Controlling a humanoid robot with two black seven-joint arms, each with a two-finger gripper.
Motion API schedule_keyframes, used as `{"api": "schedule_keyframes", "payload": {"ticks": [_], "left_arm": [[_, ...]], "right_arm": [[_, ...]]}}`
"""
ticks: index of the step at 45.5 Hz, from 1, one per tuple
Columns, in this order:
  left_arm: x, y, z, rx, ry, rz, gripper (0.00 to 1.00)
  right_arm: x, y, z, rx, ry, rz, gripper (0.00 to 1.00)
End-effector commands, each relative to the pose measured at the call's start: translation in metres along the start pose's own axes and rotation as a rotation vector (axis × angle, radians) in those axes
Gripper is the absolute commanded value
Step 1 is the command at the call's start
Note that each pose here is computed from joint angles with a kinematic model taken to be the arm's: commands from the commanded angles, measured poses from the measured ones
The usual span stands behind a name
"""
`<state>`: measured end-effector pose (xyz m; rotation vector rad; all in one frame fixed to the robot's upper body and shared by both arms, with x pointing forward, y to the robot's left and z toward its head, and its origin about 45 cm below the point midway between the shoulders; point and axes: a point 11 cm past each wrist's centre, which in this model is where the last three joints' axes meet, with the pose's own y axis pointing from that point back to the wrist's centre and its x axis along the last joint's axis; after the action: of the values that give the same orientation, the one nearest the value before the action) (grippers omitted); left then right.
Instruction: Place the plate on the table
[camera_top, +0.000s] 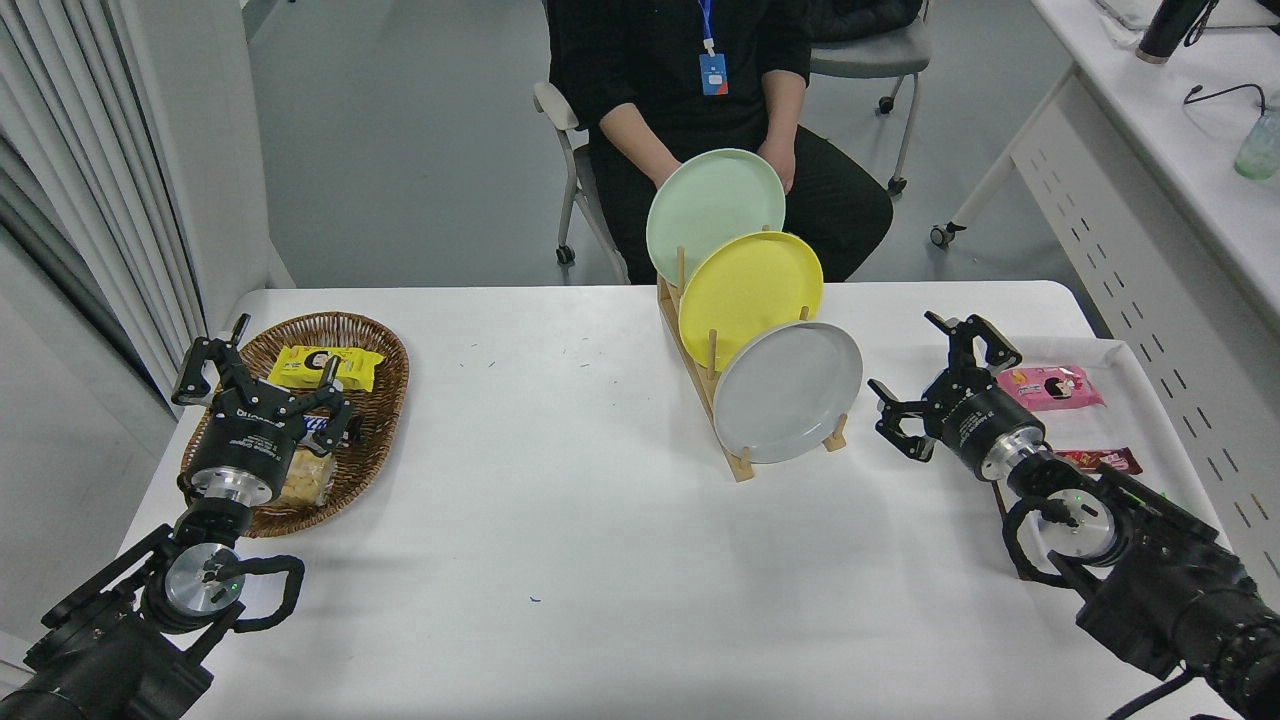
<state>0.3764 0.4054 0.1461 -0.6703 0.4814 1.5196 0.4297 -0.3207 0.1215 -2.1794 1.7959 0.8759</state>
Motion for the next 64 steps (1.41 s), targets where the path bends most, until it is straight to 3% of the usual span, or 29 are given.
{"api": "schedule_keyframes", "payload": {"ticks": [1, 47, 64], "left_arm": [[0.0, 0.0, 0.0, -0.001, 0.0, 0.0, 0.98], [0.0, 0.0, 0.0, -0.001, 0.0, 0.0, 0.98], [0.0, 0.0, 0.0, -0.001, 0.0, 0.0, 0.98]], "right_arm": [[-0.006, -0.004, -0.003, 0.003, 0.004, -0.014, 1.0], [-0.08, -0.032, 0.036, -0.155, 0.006, -0.08, 1.0], [-0.099, -0.032, 0.031, -0.208, -0.035, -0.091, 1.0]]}}
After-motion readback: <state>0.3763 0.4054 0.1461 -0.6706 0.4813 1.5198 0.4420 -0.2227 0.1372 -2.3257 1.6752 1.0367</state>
